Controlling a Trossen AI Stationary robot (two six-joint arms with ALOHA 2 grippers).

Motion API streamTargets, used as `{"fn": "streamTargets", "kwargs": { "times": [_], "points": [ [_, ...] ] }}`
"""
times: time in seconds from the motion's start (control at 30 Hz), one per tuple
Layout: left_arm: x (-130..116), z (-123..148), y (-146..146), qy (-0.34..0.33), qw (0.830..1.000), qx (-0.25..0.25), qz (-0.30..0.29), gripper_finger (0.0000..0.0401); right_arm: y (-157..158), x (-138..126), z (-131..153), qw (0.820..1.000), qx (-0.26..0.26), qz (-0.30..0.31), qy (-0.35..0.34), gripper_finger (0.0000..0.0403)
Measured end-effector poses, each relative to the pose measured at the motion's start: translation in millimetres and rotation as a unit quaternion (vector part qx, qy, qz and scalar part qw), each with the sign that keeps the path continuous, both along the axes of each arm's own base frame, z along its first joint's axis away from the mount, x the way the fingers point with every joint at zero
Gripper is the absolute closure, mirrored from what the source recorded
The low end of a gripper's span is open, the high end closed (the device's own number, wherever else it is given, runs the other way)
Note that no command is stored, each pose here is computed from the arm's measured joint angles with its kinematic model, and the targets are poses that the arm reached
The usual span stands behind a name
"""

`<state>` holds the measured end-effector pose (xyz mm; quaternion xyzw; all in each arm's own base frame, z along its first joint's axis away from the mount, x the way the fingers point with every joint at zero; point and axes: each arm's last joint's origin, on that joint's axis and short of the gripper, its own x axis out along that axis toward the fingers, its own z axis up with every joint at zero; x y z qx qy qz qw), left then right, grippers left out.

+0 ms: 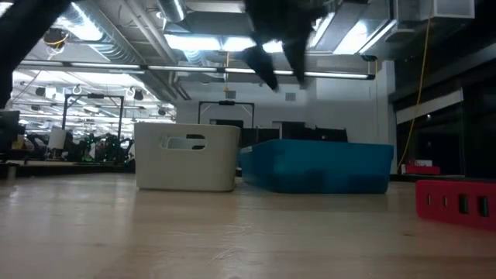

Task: Pick & Place Office items
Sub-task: Put the violet charger adapter into the blue bin

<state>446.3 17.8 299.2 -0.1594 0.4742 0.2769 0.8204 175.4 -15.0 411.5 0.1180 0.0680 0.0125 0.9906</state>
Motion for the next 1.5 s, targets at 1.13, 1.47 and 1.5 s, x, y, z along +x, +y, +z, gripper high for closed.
{"fn": "streamTargets", "kwargs": {
  "times": [1.13,1.47,1.5],
  "points": [
    [-189,-22,-191,0.088,0.891,-0.103,0.434,0.0117,0,4,-2,0.999,-0.01,0.052,0.002,0.0119],
    [-178,-47,-186,0.068,0.903,-0.05,0.422,0.0158,0,7,-4,0.998,0.015,0.058,0.01,0.0119],
    [-181,-48,-185,0.07,0.895,-0.036,0.438,0.0158,0,7,-4,0.998,0.013,0.058,0.01,0.0119]
  ]
}}
